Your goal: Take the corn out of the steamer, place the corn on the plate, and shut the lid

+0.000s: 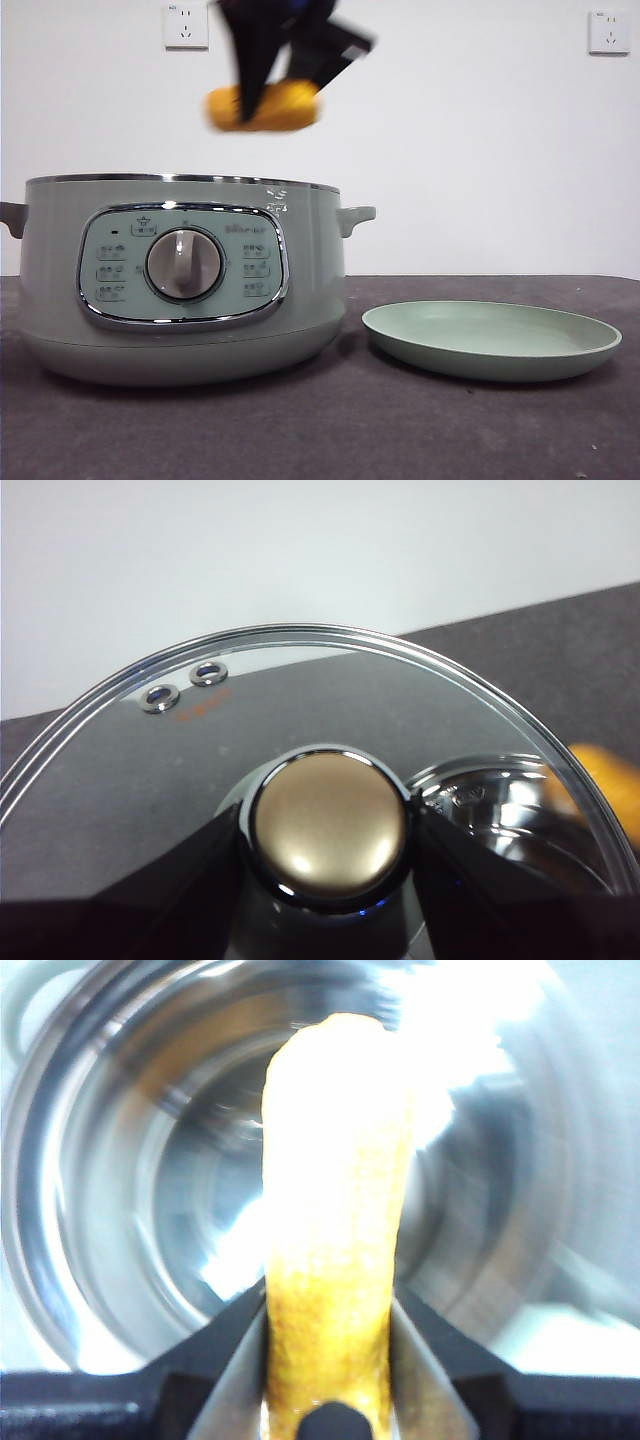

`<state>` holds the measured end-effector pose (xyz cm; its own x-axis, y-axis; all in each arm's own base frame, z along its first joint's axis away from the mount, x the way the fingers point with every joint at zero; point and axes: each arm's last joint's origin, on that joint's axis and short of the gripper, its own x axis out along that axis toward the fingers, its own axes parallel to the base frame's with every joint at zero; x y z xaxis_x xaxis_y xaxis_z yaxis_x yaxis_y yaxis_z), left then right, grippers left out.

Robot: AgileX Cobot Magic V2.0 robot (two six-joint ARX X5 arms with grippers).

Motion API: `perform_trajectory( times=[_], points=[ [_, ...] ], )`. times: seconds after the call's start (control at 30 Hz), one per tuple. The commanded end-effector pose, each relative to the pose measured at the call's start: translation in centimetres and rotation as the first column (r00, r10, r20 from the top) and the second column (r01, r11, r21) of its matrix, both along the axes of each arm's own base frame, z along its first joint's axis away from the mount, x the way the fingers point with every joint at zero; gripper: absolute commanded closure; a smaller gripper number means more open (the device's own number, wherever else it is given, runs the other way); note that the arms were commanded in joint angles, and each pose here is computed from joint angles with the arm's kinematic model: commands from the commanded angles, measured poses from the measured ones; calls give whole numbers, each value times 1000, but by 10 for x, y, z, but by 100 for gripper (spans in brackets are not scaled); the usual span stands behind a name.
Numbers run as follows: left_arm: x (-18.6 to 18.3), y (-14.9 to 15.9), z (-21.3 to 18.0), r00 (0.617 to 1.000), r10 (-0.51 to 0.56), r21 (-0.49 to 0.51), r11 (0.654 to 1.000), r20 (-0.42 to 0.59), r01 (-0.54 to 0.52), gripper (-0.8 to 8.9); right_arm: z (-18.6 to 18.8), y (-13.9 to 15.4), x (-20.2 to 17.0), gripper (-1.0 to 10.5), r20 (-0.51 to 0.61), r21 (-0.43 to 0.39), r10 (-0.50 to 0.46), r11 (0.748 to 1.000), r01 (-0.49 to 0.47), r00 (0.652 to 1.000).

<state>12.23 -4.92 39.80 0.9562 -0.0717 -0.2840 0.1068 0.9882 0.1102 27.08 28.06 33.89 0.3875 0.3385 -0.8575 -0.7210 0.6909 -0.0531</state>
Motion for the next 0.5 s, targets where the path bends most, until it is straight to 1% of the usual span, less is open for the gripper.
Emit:
perform_trajectory(
  times=[0.03, 0.17, 0.2, 0.27, 0.33, 0.5],
  points=[
    [4, -4, 9, 997, -55, -41, 998, 61, 58, 822, 7, -24, 0, 963, -22, -64, -50, 997, 48, 999],
    [15, -11, 6, 994, -97, -48, 994, 44, 99, 822, 19, -54, -2, 963, -61, -115, -138, 985, 130, 989],
    [18, -13, 6, 993, -115, -52, 992, 41, 117, 822, 19, -61, -2, 963, -81, -135, -164, 979, 153, 983],
    [24, -17, 4, 988, -149, -61, 987, 32, 151, 822, 18, -75, 1, 963, -113, -191, -231, 960, 207, 967],
    [29, -20, 3, 985, -168, -72, 983, 23, 170, 822, 13, -84, 7, 963, -113, -217, -283, 942, 255, 952],
    [36, -25, 0, 979, -206, -97, 974, 10, 206, 822, -13, -97, 16, 963, -160, -262, -365, 912, 317, 917]
  ],
)
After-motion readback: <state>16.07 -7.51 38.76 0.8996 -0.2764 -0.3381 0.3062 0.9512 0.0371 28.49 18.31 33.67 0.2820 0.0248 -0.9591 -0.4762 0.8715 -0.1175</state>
